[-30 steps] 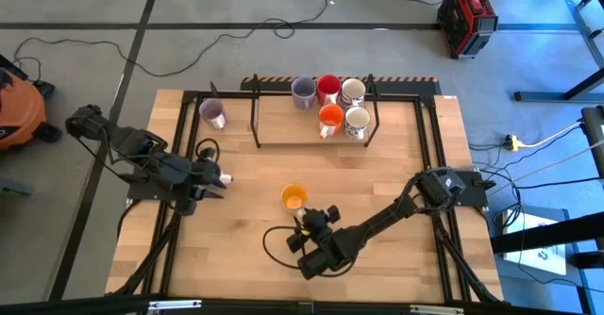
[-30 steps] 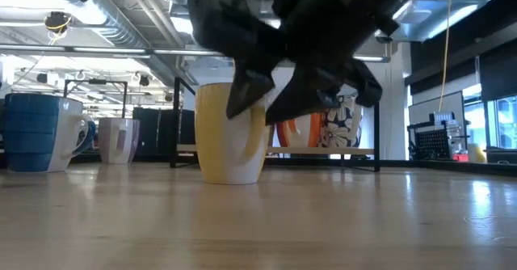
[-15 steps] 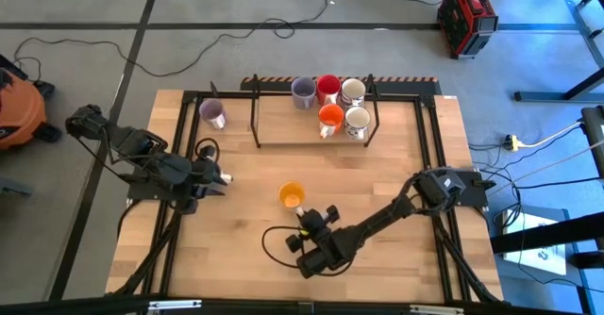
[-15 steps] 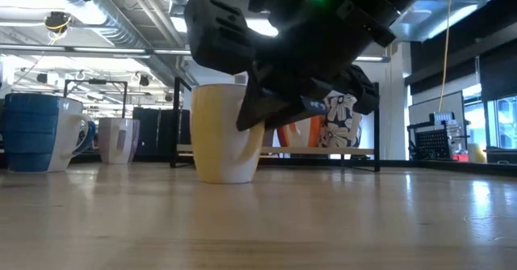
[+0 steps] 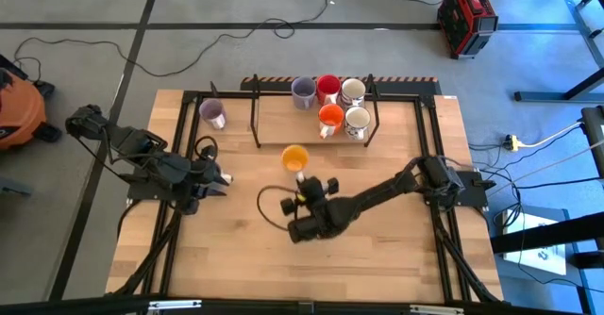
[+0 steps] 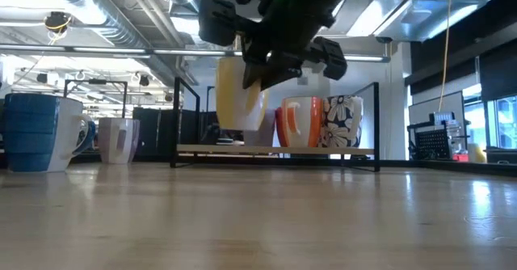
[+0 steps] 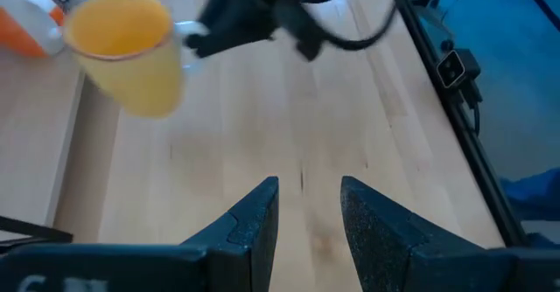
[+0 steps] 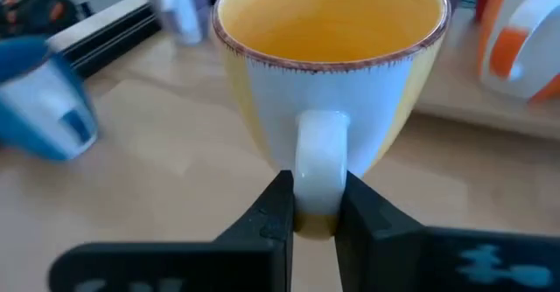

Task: Place coffee mugs
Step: Put the yellow mug on the shelf

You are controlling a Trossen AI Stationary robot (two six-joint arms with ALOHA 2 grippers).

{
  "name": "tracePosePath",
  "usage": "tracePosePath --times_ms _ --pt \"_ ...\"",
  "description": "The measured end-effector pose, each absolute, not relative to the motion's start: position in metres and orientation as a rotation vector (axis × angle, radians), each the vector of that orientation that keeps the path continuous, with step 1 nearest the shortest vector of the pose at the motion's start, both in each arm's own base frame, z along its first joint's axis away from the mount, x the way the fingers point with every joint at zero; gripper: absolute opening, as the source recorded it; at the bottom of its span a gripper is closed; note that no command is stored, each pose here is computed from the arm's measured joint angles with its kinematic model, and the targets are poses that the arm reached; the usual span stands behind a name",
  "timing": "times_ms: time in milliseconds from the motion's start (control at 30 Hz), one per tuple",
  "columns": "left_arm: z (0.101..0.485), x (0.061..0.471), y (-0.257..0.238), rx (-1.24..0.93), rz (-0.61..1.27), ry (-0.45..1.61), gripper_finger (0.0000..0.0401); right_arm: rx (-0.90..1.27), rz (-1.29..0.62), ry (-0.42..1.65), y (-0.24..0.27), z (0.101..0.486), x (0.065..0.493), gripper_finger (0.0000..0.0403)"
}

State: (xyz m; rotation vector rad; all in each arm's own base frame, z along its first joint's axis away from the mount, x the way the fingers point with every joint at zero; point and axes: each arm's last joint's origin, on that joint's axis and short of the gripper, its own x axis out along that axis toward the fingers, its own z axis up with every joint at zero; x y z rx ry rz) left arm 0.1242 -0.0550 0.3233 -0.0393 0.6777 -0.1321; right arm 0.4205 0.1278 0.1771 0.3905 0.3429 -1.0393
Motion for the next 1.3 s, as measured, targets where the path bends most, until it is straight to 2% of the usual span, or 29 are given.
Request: tracePosePath --times_ms 700,1300 --pt "0.326 0.126 -0.056 -0.052 -0.138 0.645 0.0119 0.375 -1.225 0.358 0.02 0.181 0.444 0.0033" --pt "0.326 0.126 -0.056 -0.044 -0.14 0.644 0.0119 0.438 -1.256 0.426 -0.012 0.172 0.445 0.0033"
